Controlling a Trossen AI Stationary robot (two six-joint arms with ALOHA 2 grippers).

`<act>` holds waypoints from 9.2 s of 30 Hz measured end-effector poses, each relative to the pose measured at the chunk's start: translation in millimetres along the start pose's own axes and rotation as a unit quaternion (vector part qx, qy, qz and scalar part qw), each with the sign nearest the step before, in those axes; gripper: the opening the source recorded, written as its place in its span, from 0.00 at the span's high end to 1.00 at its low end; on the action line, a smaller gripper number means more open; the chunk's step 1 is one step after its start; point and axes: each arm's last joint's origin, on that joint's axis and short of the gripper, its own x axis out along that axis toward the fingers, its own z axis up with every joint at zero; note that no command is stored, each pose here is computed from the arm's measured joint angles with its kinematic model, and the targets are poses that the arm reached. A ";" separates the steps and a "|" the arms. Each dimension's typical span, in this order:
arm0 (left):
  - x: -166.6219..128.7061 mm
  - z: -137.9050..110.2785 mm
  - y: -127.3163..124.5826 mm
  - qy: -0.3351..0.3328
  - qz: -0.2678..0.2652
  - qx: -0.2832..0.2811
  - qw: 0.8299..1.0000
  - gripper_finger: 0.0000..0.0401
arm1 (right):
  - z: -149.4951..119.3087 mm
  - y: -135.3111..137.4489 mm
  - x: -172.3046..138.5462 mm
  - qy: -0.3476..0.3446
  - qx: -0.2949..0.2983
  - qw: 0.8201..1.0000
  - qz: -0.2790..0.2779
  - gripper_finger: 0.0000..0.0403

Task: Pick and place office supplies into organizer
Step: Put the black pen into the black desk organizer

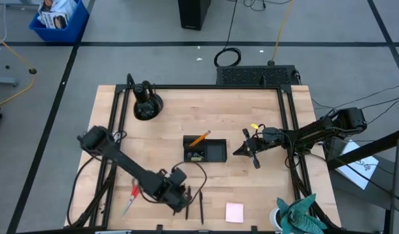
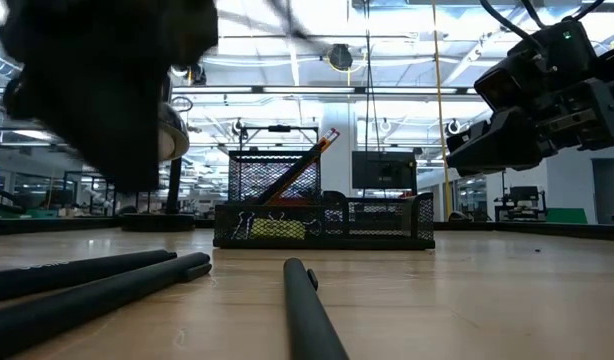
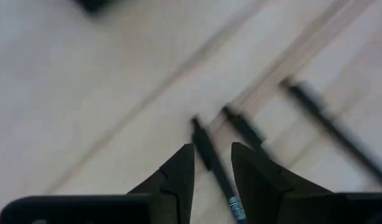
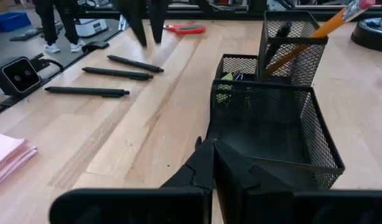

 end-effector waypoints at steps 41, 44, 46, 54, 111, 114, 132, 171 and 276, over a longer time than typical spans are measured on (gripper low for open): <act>60.1 -4.0 2.1 0.115 0.043 0.046 0.991 0.95 | -0.3 -1.7 -0.1 0.002 0.004 1.000 -0.025 0.99; 58.7 -2.9 2.0 0.081 0.047 0.064 0.994 0.93 | -0.3 -1.7 -0.1 0.002 0.004 1.000 -0.025 0.99; 57.9 -0.7 1.9 0.035 0.052 0.072 0.995 0.91 | -0.3 -1.7 -0.1 0.001 0.004 1.000 -0.025 0.99; 26.0 25.3 -7.3 -0.099 0.072 0.130 0.984 0.93 | 0.4 -1.7 0.0 -0.001 0.004 1.000 -0.025 0.99; 15.8 142.5 138.0 -0.453 -0.182 0.274 0.829 0.94 | 8.4 -1.6 -0.8 -0.041 -0.003 0.999 -0.025 0.99; 18.8 138.8 140.5 -0.445 -0.182 0.276 0.832 0.94 | 8.4 -1.6 -0.8 -0.041 -0.003 0.999 -0.025 0.99; 56.5 131.8 141.3 -0.416 -0.181 0.260 0.852 0.94 | 12.6 -1.6 -1.2 -0.062 0.002 0.998 -0.025 0.99; -51.1 133.1 79.3 -0.365 -0.171 0.287 0.869 0.53 | 10.4 -1.7 -0.9 -0.051 -0.005 0.998 -0.025 0.99; 3.2 47.0 -18.1 -0.032 0.104 0.096 0.989 0.91 | 6.2 -1.6 -0.6 -0.030 0.010 0.999 -0.024 0.99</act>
